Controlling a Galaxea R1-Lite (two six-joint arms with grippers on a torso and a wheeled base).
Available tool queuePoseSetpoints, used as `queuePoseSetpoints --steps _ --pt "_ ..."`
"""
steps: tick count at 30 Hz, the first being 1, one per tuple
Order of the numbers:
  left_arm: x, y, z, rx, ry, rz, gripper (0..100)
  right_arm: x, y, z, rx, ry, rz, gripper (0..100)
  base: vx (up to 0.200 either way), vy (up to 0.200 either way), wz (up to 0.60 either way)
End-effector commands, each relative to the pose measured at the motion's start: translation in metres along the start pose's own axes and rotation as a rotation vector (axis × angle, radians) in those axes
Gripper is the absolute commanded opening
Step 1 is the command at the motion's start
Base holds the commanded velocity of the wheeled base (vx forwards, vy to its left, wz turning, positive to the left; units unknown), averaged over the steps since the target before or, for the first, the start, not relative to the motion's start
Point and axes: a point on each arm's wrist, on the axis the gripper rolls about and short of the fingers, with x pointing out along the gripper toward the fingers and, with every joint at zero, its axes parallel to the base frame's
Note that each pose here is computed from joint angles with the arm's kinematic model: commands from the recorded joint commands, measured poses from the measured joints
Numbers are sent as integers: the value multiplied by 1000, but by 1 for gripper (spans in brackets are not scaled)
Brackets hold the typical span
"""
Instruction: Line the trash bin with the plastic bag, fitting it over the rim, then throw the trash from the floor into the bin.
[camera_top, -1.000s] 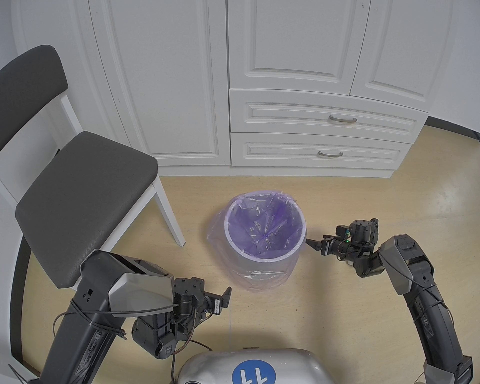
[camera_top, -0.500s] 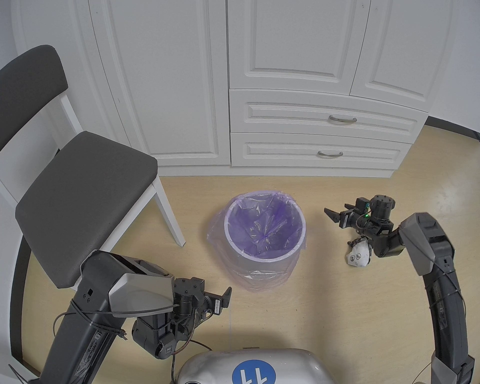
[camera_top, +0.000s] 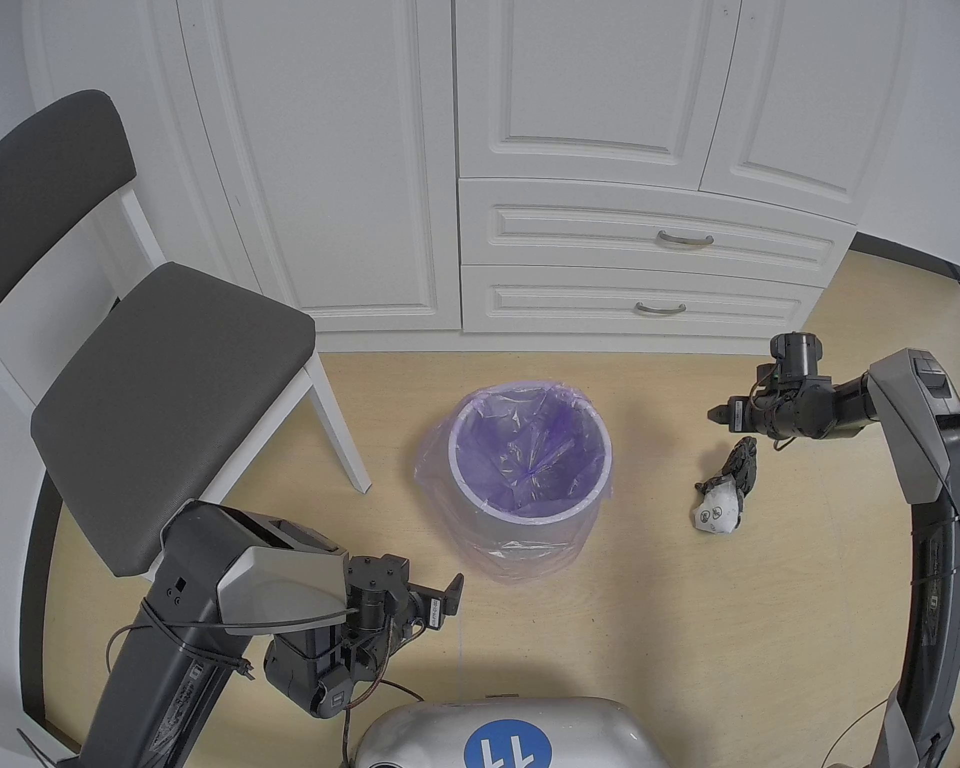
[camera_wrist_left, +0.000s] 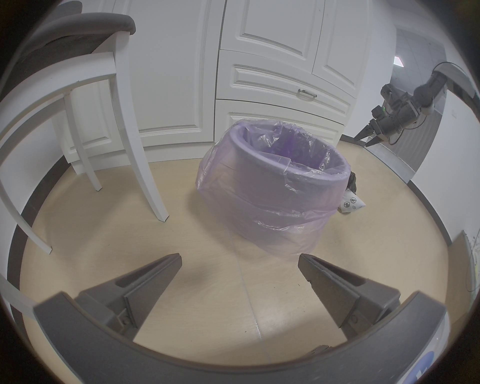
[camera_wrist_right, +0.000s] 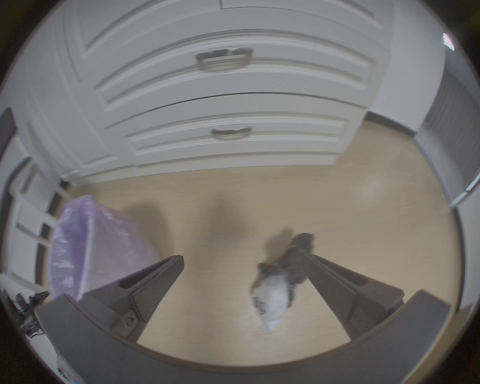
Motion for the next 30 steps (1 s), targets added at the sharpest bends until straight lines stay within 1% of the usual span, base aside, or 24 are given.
queuePoseSetpoints --steps 1,2,3,4,6,7,8,10,12,13,15,18,21,24,26,27,28,29,30 --pt "0 0 0 -7 0 -5 100 12 -32 27 -25 -102 -169 100 0 0 0" --pt "0 0 0 -7 0 -5 100 19 -45 26 -47 -107 -171 100 0 0 0" --pt "0 0 0 -7 1 -7 100 24 -51 24 -56 -109 -154 100 0 0 0" --pt "0 0 0 -7 0 -5 100 31 -60 14 -51 -83 -128 100 0 0 0" --pt "0 0 0 -7 1 -7 100 40 -66 -2 -40 -29 -79 100 0 0 0" --pt "0 0 0 -7 1 -7 100 39 -67 -4 -35 0 -55 100 0 0 0" --pt "0 0 1 -6 -1 -7 100 38 -66 -9 -27 47 -24 100 0 0 0" --pt "0 0 0 -4 -1 -7 100 36 -65 -15 2 119 53 100 0 0 0" --pt "0 0 0 -2 -1 -5 100 40 -63 -22 25 136 124 100 0 0 0" --pt "0 0 0 -2 -1 -5 100 41 -62 -24 28 142 136 100 0 0 0" --pt "0 0 0 -2 -1 -7 100 51 -61 -38 33 168 153 100 0 0 0" --pt "1 0 1 -4 -2 -7 100 57 -60 -45 32 168 155 100 0 0 0" --pt "2 -1 1 -7 -7 -7 100 63 -63 -49 29 142 150 100 0 0 0" --pt "3 -1 2 -10 -16 -8 100 68 -72 -47 22 59 129 100 0 0 0" --pt "3 -1 2 -12 -16 -7 100 69 -74 -46 18 27 123 100 0 0 0" --pt "3 -1 2 -12 -16 -7 100 69 -74 -46 18 27 123 100 0 0 0" --pt "3 -1 2 -12 -16 -7 100 74 -77 -50 11 6 113 100 0 0 0" --pt "3 -1 2 -12 -16 -7 100 74 -77 -50 11 6 113 100 0 0 0" --pt "3 -1 2 -10 -15 -5 100 80 -78 -55 -3 -24 106 100 0 0 0"
